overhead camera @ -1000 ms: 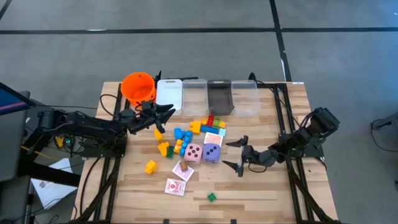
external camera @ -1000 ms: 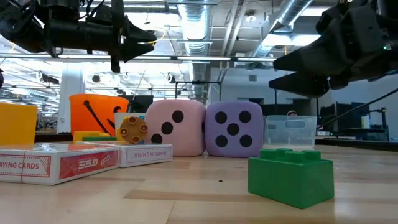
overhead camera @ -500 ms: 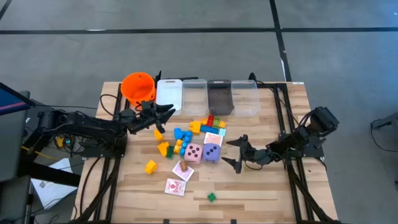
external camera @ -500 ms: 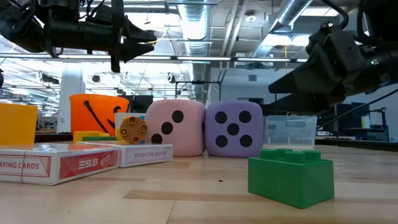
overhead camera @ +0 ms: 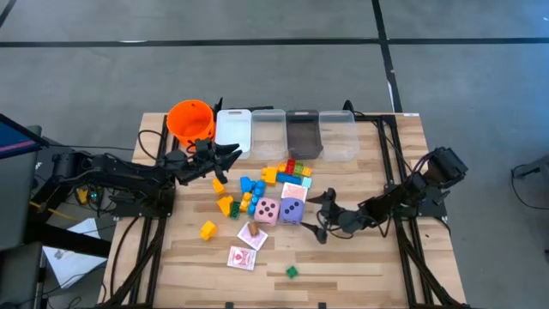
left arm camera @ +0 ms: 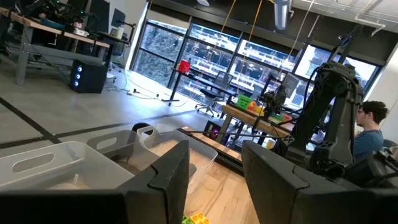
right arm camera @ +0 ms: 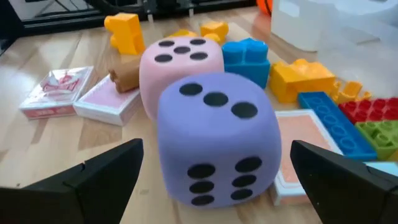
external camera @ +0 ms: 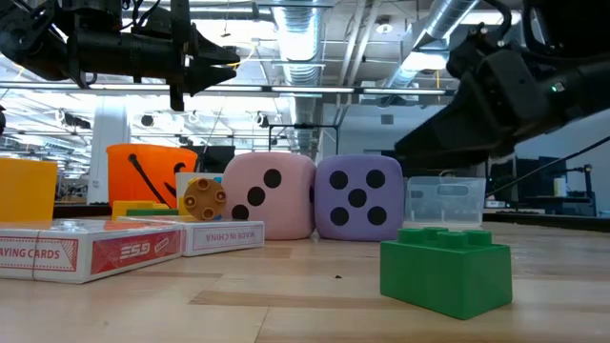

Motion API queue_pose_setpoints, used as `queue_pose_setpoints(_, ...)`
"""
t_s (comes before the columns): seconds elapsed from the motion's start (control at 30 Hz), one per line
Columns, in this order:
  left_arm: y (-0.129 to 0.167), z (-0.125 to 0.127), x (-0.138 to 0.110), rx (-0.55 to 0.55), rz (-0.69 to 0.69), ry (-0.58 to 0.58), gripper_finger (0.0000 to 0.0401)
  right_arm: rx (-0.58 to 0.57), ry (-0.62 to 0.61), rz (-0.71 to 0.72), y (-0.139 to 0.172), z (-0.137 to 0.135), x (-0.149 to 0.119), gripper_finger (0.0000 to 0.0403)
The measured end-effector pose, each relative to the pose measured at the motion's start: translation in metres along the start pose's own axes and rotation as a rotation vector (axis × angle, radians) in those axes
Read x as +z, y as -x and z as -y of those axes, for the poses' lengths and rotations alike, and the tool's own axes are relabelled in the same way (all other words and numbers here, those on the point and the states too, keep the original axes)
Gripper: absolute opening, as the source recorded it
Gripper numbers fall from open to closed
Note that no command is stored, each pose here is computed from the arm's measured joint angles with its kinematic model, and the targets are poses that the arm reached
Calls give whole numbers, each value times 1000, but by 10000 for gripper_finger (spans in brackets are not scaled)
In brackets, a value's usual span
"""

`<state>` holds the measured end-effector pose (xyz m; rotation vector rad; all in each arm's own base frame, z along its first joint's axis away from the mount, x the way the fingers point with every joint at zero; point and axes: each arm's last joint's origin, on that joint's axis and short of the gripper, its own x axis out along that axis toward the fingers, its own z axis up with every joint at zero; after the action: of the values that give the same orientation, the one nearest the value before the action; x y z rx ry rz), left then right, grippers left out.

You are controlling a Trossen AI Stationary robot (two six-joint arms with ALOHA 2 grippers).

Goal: Pick & Place Toys
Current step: Put the purple dice into the black bin

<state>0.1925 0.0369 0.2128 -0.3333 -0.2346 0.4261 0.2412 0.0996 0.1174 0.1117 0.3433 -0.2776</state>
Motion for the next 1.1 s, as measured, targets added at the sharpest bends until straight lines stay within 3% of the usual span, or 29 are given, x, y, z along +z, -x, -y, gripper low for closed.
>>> queue_pose_setpoints(0.23, 0, 0, 0, -1, 0, 0, 140, -29, 7, -20, -4, 6, 0, 400)
queue_pose_setpoints(0.9, 0, 1, 0, -23, -8, 0, 140, 131, -16, -74, -22, 10, 17, 400)
queue_pose_setpoints(1.1, 0, 1, 0, -23, -8, 0, 140, 90, 29, -168, -31, 11, 22, 400)
